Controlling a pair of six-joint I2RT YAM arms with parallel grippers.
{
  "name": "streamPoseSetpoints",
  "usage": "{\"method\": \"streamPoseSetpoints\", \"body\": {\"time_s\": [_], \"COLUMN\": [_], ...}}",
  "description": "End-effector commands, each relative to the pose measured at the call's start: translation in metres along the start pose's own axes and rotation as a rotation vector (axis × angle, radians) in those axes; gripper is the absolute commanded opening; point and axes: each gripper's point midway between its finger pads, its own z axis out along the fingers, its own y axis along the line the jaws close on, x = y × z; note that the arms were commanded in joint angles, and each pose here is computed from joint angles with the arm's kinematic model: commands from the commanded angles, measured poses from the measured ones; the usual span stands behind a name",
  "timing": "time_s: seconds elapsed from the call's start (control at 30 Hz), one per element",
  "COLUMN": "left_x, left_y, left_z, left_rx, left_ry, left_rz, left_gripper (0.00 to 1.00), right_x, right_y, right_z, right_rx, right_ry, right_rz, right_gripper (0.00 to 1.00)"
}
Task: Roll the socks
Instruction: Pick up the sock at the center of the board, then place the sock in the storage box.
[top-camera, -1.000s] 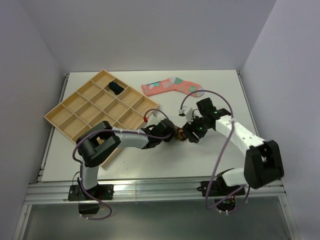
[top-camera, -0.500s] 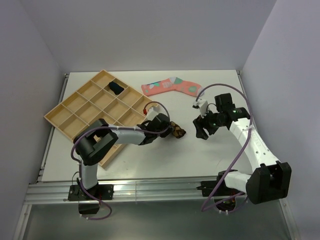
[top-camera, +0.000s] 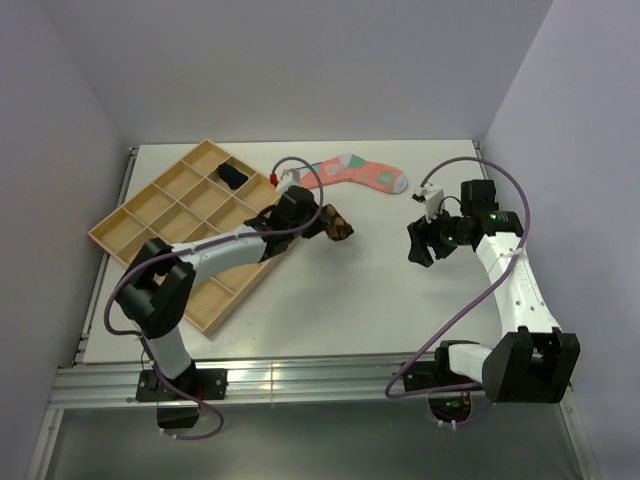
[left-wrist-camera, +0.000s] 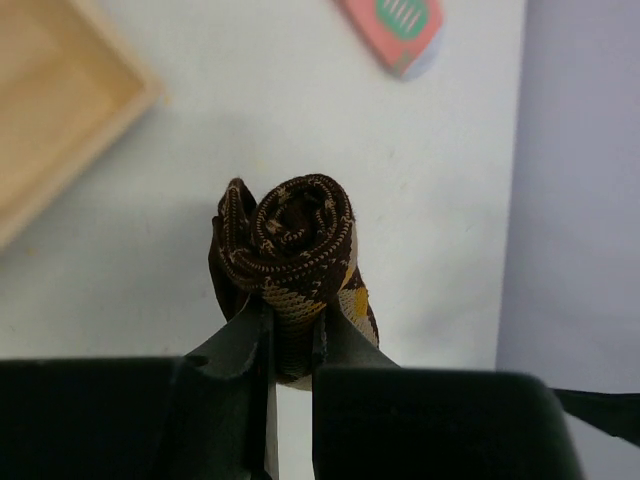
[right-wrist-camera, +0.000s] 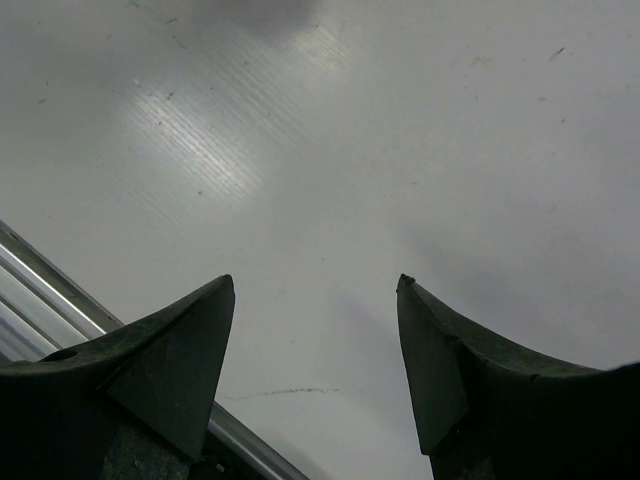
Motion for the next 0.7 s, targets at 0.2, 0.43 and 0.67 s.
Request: {"method": "streamPoseSetpoints", "body": {"time_s": [0.2,0.43,0.67], "left_x": [-0.156,-0.231,-0.235], "left_y": [-0.018,0.028,0.101], "left_z": [-0.014,0.01,0.046], "left_rx": [0.122,0.2,0.143], "left_ry": [-0.182,-0.227,-0.159], "left_rz": [0.031,-0.011,-0.111], "left_gripper": [0.0,0.0,0.0], "right_x": [-0.019,-0.016,-0.007], "right_y": [-0.02,-0.032,-0.035], "right_z": [-0.014,-0.015,-0.013], "right_rx": [0.008,0.016,0.004], "right_ry": [-0.057,-0.05,-0.041], "right_rz": [0.001,0.009,0.015], "right_gripper": [0.73,0.73,0.72]}}
